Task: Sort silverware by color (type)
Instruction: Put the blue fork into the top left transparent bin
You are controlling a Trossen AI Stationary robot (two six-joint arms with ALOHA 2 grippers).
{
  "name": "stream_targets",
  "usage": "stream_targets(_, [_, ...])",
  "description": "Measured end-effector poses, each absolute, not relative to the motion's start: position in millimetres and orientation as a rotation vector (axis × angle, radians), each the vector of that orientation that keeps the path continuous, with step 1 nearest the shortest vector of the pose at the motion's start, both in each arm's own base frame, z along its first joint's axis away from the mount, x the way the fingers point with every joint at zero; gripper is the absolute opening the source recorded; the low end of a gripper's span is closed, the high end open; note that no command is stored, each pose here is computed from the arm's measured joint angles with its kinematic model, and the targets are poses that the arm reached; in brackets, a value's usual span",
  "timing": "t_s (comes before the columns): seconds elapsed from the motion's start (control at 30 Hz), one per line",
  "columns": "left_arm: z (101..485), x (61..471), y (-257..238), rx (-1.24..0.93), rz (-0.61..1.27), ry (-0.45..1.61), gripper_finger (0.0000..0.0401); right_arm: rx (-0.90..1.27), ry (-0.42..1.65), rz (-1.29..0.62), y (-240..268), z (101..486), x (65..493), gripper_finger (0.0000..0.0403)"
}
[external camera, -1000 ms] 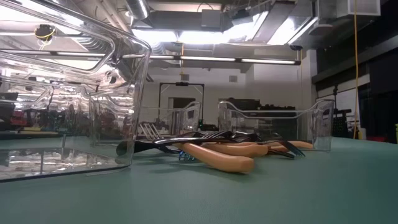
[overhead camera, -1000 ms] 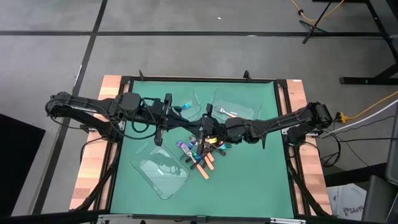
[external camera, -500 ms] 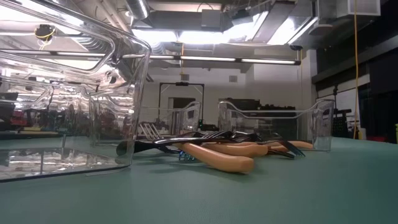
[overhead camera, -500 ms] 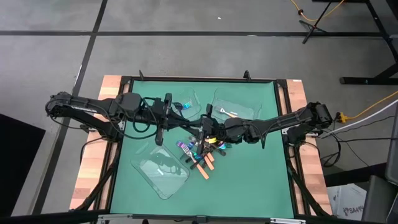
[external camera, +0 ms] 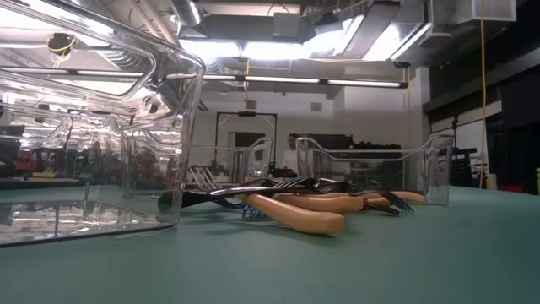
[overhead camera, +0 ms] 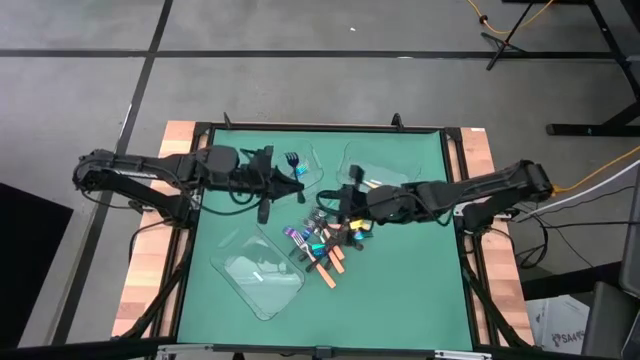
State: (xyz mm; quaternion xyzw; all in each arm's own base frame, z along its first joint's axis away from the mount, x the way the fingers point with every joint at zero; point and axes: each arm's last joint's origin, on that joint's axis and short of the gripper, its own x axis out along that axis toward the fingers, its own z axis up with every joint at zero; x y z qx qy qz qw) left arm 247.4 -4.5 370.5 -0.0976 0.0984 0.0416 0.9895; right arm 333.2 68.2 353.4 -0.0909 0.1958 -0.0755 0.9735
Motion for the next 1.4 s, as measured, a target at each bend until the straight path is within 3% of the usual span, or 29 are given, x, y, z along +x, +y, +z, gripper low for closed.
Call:
stream_targets(0.3, [350,236,46,-0.189,0.303,0.4,0.0,-0.246,0.681,-0.151,60,344,299,0.0113])
stream_targets(0.67, [310,224,104,-0.189,0.512,0.753,0.0,-0.261,0.714,-0.148,61,337,303,0.0113])
stream_targets(1.03, [251,247,131,-0.237,0.5,1.069,0.0,-0.266,0.726,-0.147,61,335,304,0.0113])
stream_targets(1.4, [209,261,137,-0.28,0.429,1.26,0.0,-0.265,0.725,-0.147,61,335,304,0.0113])
